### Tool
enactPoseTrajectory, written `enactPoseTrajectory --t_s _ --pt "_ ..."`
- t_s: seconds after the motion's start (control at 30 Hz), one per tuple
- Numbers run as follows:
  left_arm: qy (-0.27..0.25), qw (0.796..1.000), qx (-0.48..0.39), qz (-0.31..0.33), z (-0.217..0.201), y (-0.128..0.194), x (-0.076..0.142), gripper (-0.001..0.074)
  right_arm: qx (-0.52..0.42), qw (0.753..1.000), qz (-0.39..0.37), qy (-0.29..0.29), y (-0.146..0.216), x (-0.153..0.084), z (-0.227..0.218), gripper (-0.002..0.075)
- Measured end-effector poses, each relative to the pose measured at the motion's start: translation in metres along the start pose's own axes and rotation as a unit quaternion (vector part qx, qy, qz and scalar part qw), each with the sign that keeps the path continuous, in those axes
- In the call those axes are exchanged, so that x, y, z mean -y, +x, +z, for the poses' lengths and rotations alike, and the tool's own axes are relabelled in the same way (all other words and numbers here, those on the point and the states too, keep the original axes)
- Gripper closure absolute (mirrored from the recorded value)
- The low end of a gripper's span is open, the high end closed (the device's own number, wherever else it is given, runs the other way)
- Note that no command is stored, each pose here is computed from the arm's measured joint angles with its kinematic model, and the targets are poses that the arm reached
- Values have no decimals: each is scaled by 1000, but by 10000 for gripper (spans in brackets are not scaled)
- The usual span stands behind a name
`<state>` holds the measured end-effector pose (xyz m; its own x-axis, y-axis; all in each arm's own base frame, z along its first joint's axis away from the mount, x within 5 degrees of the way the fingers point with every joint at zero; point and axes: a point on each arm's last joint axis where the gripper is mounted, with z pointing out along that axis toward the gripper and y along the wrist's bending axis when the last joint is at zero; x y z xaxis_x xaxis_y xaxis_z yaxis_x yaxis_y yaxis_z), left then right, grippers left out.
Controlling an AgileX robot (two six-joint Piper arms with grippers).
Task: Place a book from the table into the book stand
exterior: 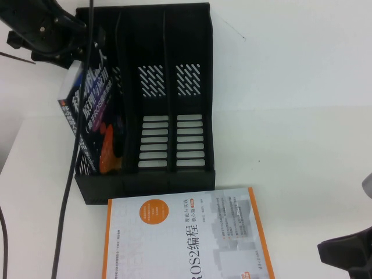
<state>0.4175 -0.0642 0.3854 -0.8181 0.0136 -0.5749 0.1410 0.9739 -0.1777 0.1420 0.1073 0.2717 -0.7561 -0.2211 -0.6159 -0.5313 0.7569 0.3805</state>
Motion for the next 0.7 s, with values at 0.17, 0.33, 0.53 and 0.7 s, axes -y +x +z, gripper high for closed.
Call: enactPoseTrajectory --t_s 0.17,0.33,0.53,0.7 --pt "-7 1000 10 -1 -10 -1 0 400 0 1000 0 0 0 0 0 723" --pt "-37 998 41 13 -41 -1 -1 615 -1 1000 8 11 8 6 6 723" --pt "-58 993 106 12 -105 4 4 724 4 999 18 27 18 13 13 723" --pt "-50 987 156 3 -154 15 12 734 18 999 18 34 16 15 13 723"
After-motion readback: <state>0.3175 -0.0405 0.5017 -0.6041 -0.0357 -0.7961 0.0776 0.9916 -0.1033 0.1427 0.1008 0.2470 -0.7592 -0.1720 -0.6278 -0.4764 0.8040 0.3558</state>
